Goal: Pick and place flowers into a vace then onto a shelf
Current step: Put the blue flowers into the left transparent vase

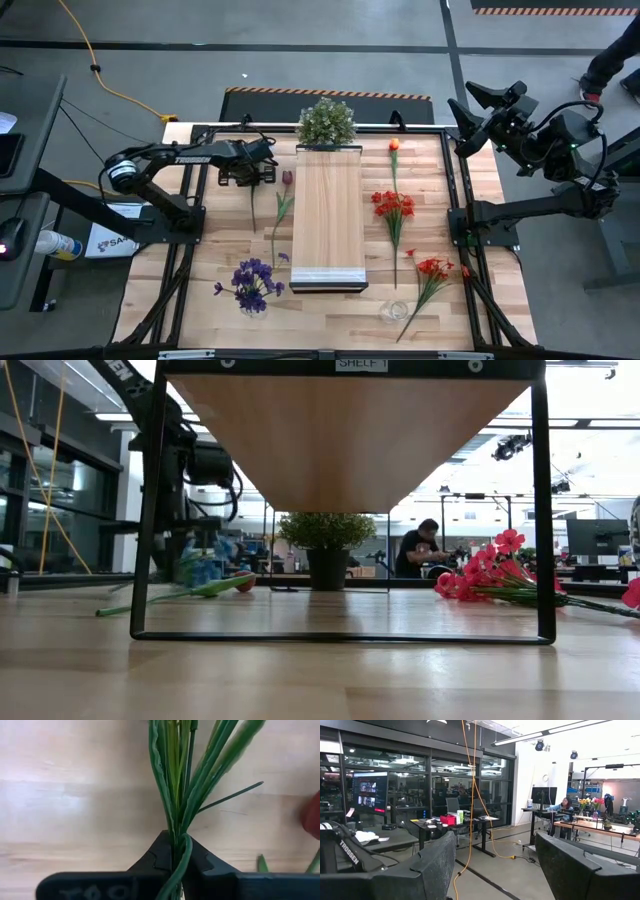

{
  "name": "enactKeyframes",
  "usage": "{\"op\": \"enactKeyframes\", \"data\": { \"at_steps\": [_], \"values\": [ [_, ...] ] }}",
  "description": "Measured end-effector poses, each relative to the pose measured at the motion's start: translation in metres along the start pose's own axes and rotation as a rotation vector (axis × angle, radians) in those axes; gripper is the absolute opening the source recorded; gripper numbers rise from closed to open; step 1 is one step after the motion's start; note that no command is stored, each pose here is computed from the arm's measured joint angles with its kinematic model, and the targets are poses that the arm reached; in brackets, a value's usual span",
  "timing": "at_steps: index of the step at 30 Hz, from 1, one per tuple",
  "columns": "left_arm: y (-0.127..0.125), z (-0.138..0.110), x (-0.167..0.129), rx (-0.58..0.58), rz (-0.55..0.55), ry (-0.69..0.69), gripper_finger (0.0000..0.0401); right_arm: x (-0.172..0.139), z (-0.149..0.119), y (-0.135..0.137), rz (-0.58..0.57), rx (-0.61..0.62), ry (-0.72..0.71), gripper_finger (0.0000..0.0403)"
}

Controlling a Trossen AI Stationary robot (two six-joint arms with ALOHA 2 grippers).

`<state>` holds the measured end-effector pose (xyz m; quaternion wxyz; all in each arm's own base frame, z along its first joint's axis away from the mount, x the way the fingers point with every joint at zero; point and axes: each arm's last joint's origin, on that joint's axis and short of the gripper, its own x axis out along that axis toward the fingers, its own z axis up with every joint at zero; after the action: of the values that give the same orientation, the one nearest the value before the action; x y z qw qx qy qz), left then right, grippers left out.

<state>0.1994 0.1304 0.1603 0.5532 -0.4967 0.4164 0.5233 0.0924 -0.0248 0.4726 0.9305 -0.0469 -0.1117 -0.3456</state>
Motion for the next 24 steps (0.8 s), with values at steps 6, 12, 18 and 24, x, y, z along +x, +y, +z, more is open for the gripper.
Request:
{"op": "enactKeyframes", "data": {
  "at_steps": [6,12,18,24],
  "values": [
    [0.007,0.0,-0.022,-0.021,-0.039,-0.067,0.0047,0.0,0.0,0.0,0.002,0.0,0.0,0.0262],
    [0.017,-0.001,-0.059,-0.049,-0.128,-0.188,0.0047,0.0,0.0,0.0,0.002,0.0,-0.001,0.0262],
    [0.028,0.0,-0.114,-0.075,-0.274,-0.348,0.0047,0.0,0.0,0.0,0.005,0.001,-0.001,0.0262],
    [0.042,-0.002,-0.17,-0.063,-0.413,-0.473,0.0047,0.0,0.0,0.0,0.017,0.034,-0.003,0.0262]
  ]
}}
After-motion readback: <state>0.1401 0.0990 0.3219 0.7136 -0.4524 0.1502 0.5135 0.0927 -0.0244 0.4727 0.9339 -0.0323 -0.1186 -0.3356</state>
